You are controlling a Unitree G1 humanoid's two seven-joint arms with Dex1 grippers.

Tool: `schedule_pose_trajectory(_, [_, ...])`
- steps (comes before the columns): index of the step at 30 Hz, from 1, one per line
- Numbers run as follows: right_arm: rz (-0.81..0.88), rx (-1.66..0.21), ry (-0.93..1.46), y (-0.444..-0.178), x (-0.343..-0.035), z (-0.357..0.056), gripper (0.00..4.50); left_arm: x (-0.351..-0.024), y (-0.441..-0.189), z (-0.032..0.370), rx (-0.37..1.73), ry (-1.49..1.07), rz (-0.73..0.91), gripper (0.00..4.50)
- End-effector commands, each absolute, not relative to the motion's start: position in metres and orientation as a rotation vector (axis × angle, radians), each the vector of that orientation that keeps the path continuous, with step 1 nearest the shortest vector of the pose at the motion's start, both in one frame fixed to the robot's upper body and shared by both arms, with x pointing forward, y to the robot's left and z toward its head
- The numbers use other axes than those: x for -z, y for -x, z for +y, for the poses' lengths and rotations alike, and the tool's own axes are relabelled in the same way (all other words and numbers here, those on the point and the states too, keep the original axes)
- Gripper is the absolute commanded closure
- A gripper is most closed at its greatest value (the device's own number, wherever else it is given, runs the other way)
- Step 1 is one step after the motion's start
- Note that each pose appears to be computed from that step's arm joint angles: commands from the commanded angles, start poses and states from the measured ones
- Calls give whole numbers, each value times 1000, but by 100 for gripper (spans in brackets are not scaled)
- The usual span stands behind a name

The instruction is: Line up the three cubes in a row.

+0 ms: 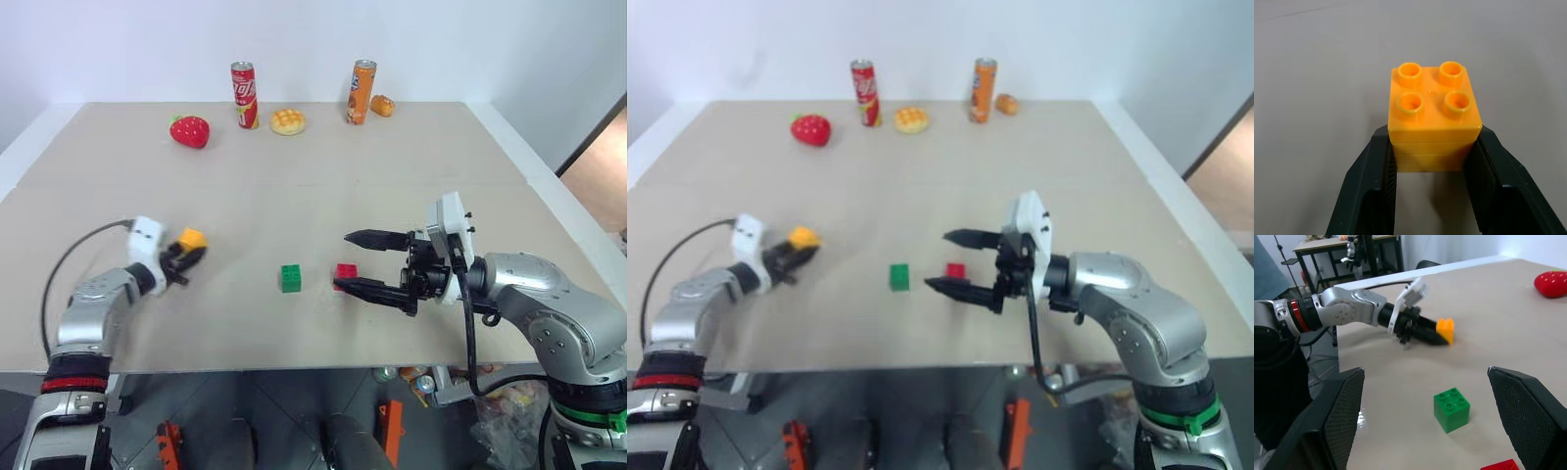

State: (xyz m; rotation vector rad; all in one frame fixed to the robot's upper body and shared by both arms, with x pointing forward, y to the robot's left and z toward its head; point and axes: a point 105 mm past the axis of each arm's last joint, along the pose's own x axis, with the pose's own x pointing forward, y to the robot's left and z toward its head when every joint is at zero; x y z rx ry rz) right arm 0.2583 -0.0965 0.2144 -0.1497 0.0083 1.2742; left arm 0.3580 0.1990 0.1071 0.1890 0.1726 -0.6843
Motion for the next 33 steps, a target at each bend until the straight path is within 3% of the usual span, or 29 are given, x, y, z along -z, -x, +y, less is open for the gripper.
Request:
schedule_pose_trajectory(1, [-36, -1260, 181, -253, -225, -102, 34, -113, -343, 175, 893, -307, 147, 318])
schedule_pose_trajectory(9, [-91, -1168, 78, -258, -240, -124, 34, -103, -326, 161, 1217, -479, 182, 318])
schedule_pose_trajectory(17, [-83, -1119, 89, -259, -230, -132, 34, -107, -341, 164, 1286, -469, 181, 318])
schedule_pose_trajectory(33, [-48, -1106, 90, -260, -218, -131, 34, -100, -331, 164, 1405, -363, 233, 318])
